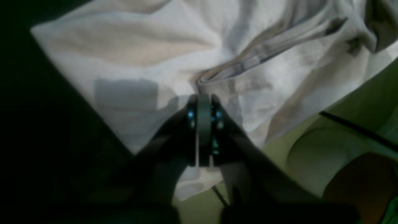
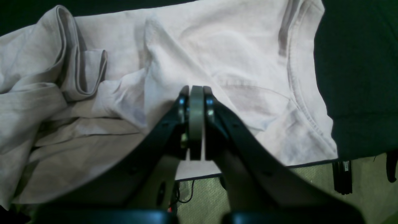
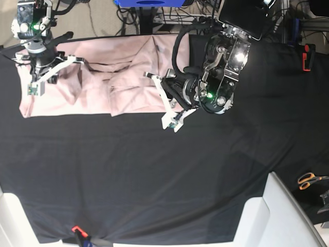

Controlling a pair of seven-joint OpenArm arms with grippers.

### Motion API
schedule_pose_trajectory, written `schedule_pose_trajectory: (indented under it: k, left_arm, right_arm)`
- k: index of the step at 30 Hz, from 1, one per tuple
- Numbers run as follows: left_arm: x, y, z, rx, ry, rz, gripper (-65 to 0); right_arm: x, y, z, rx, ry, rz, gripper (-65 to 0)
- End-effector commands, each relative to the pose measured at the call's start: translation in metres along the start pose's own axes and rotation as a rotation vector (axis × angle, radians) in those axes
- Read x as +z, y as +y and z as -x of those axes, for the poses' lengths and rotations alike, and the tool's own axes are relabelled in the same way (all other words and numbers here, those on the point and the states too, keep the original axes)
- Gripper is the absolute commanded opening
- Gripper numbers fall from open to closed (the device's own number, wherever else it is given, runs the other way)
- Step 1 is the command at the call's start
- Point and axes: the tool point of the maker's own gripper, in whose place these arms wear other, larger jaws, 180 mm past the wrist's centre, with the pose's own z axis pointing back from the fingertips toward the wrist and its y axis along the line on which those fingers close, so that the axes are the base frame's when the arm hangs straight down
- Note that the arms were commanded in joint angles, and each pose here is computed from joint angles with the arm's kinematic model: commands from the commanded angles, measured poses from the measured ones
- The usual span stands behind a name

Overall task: Fold the T-shirt properly
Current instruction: 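Grasp the stack edge with the left gripper and fold it toward the right gripper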

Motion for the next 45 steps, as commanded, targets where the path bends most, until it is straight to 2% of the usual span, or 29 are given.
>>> schedule_pose_trajectory:
  k: [1,7,11,17,33,37,40,45]
  left_arm:
    - [0.004,-0.002,-0.011,-0.004,-0.036,0.006,-65.0]
    - [0.005,0.005,-0.009,0.011,-0.030,-0.011,-65.0]
    - [-0.009,0.011,0.005,0.039,0.030,-0.015,-65.0]
    - [-0.021,0.011,0.010,0.056,0.028,-0.007,-65.0]
    - [-0.026,-0.021,-0.004,0.056,0.006,0.059,-65.0]
    - [-0.029,-0.040,-0.005,-0.001,0.018,0.082,-65.0]
    - [-0.038,-0.052,0.001,0.008,0.050,0.105,-65.0]
    - [-0.039,-0.069,-0.008,-0.016,0.039,0.144,-65.0]
  right_arm:
    - [0.003,-0.003,-0.010,0.004,-0.039,0.007,-64.8]
    - [0.003,-0.003,-0.010,0.004,-0.039,0.007,-64.8]
    - [0.003,-0.003,-0.010,0.004,-0.039,0.007,-64.8]
    - [0.003,-0.003,-0.010,0.004,-0.039,0.007,-64.8]
    - [0.003,0.003,-0.008,-0.021,-0.036,0.000,-64.8]
    - [0.004,0.004,-0.009,-0.022,-0.037,0.000,-64.8]
    - [0.004,0.004,-0.009,-0.022,-0.037,0.000,-64.8]
    - [0.004,0.004,-0.008,-0.022,-0.036,0.000,-64.8]
